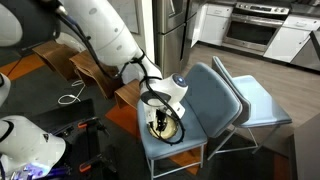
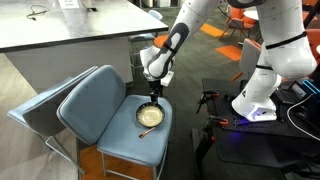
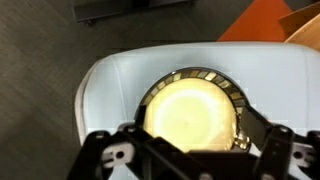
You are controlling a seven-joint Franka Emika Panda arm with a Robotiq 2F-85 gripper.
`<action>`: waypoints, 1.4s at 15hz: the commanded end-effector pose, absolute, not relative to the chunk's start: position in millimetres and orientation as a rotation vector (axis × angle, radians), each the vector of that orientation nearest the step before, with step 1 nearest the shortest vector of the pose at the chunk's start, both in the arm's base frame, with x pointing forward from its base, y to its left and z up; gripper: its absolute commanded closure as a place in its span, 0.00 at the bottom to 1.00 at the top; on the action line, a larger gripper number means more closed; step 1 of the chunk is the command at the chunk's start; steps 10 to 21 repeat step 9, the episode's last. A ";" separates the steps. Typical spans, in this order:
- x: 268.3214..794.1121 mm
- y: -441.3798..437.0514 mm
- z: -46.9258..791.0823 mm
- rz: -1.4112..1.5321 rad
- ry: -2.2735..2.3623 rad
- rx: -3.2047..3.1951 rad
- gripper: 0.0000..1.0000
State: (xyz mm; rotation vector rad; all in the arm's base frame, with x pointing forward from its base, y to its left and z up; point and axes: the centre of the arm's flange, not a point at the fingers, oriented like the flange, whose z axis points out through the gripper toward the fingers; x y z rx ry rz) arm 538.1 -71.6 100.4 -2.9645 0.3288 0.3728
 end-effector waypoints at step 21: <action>518.8 -7.5 160.3 0.332 0.193 -3.165 0.00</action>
